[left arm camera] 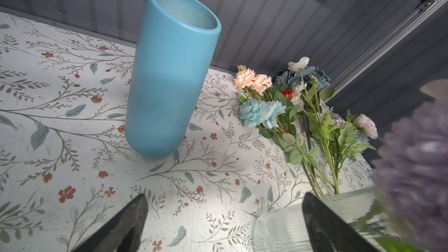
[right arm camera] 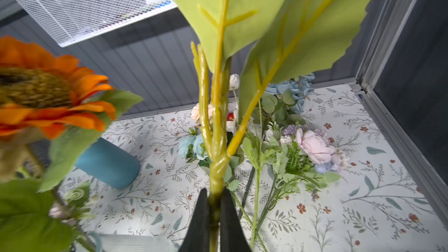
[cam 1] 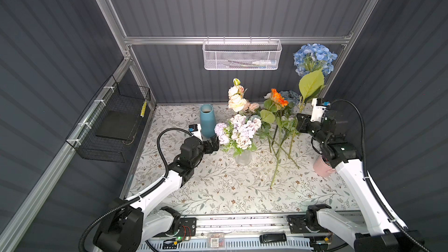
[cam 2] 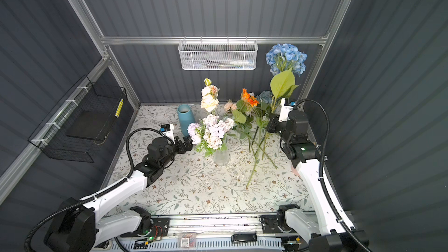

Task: Arrange the flowers into the vase
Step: 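Pull the blue hydrangea up and out of the pile with the right gripper, then swing the blue hydrangea over toward the glass vase with the right gripper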

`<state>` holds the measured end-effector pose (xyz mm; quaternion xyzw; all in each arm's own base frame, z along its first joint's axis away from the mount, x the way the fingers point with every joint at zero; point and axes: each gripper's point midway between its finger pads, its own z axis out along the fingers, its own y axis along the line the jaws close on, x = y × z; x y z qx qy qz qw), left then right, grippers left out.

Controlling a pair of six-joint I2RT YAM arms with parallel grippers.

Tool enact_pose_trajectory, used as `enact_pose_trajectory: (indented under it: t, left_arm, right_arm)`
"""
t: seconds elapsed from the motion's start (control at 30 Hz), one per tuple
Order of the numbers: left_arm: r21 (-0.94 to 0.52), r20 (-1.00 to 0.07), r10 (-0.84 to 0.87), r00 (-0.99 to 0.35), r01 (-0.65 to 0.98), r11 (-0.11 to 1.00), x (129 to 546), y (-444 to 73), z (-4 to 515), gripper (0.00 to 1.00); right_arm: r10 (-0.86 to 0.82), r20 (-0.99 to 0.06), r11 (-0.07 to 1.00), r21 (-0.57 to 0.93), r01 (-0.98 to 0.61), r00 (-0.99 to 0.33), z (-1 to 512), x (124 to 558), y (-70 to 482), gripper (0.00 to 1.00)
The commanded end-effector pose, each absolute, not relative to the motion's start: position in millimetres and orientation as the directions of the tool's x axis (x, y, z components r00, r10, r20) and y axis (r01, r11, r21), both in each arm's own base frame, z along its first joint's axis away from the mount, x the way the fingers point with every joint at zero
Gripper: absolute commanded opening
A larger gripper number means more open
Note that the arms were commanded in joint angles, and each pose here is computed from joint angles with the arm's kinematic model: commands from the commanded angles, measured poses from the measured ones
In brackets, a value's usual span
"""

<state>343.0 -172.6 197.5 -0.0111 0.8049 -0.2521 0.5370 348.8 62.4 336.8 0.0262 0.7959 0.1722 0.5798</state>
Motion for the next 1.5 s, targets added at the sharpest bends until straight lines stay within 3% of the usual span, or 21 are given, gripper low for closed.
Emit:
enact_pose_trajectory:
  t: [0.0,0.13,0.33,0.8,1.1,1.47]
  left_arm:
    - [-0.391,-0.877,-0.276,-0.393,0.248,0.886,344.1,-166.1,205.0,0.99]
    - [-0.405,-0.867,-0.282,-0.411,0.251,0.879,346.5,-169.6,200.7,0.99]
    - [-0.436,-0.843,-0.292,-0.451,0.257,0.862,350.1,-177.7,190.9,0.99]
    - [-0.419,-0.834,-0.264,-0.485,0.244,0.874,345.6,-175.5,183.9,0.99]
    - [-0.425,-0.833,-0.266,-0.486,0.253,0.869,349.5,-179.6,185.0,0.99]
    - [-0.425,-0.835,-0.264,-0.482,0.262,0.866,349.3,-180.7,187.3,0.99]
  right_arm:
    - [0.267,-0.93,0.889,0.338,-0.309,-0.251,363.2,325.8,86.7,0.0]
    - [0.344,-0.93,0.783,0.361,-0.507,-0.13,384.5,294.2,112.4,0.0]
    - [0.476,-0.879,0.646,0.343,-0.682,0.008,395.6,267.1,144.8,0.0]
    - [0.583,-0.75,0.621,0.164,-0.766,0.312,433.0,260.2,168.3,0.0]
    - [0.589,-0.731,0.622,0.138,-0.771,0.345,444.9,262.1,170.0,0.0]
    - [0.563,-0.777,0.64,0.196,-0.743,0.28,403.6,292.5,180.2,0.0]
